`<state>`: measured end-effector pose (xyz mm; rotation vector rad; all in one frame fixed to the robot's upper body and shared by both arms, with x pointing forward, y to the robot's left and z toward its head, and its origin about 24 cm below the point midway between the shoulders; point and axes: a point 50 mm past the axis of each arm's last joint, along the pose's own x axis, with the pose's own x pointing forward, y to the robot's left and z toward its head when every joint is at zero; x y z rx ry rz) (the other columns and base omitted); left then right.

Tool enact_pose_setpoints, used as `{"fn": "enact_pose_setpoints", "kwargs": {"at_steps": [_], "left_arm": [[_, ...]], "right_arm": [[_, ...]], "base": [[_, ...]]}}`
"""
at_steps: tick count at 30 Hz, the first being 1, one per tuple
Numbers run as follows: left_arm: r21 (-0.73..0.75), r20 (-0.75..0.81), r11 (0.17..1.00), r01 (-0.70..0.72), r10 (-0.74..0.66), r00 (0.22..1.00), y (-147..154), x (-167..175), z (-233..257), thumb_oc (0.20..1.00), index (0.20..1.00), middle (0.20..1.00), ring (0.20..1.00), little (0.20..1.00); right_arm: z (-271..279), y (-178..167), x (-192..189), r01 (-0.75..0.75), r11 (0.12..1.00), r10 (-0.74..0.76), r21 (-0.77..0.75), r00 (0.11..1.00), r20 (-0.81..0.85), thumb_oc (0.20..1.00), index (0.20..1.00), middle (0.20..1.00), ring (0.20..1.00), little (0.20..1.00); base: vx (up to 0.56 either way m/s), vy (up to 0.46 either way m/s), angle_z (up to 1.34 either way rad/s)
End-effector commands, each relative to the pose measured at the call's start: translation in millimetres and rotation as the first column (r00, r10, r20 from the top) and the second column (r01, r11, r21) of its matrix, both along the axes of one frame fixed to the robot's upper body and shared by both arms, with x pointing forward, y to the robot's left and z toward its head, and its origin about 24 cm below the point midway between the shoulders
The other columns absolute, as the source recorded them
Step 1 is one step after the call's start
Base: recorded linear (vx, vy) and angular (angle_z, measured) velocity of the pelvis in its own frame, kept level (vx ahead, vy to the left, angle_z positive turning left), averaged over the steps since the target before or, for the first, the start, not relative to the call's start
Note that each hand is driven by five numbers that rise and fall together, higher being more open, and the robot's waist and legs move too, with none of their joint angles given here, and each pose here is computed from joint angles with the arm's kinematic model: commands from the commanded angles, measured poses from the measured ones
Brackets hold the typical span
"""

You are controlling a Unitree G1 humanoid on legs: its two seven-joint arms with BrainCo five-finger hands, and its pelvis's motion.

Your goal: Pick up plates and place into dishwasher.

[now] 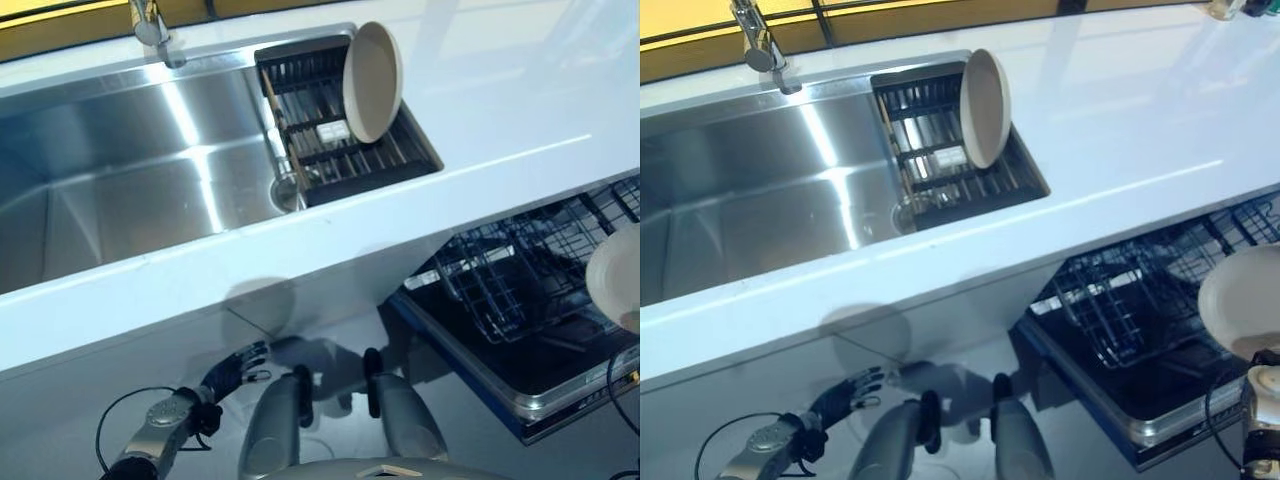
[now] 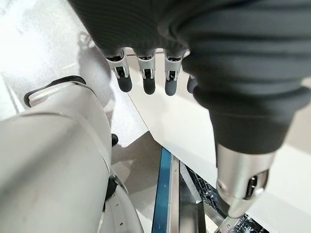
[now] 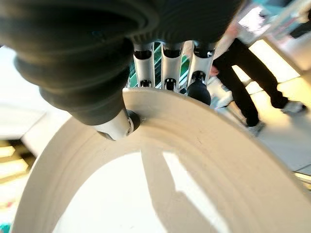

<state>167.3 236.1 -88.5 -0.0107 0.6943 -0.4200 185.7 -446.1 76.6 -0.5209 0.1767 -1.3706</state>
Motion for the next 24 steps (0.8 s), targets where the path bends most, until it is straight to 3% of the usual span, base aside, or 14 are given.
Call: {"fn": "enact_pose_setpoints", "kwargs": {"at_steps": [1,9,24], "left_arm": [[-0.088,0.048,0.996,0.011,-0.007,0.999,-16,-1,3,1.0,1.0,1.0,1.0,1.0],[-0.159,0.058,0.987,0.036,-0.027,0.998,-28,0,6,1.0,1.0,1.0,1.0,1.0],[-0.252,0.053,0.966,0.058,-0.046,0.998,-52,1,5,1.0,1.0,1.0,1.0,1.0]], "right_arm": [[34,-10,10,-0.065,0.982,0.054,-0.175,0.996,-0.066,0.2,0.2,0.2,0.2,0.2],[54,-5,32,-0.152,0.939,0.1,-0.31,0.979,-0.178,0.2,0.2,0.2,0.2,0.2],[33,28,71,-0.347,0.884,0.248,-0.314,0.916,-0.315,0.2,0.2,0.2,0.2,0.2]], "base": [[-0.01,0.075,-0.05],[-0.01,0.081,0.0],[0.03,0.046,-0.01]]}}
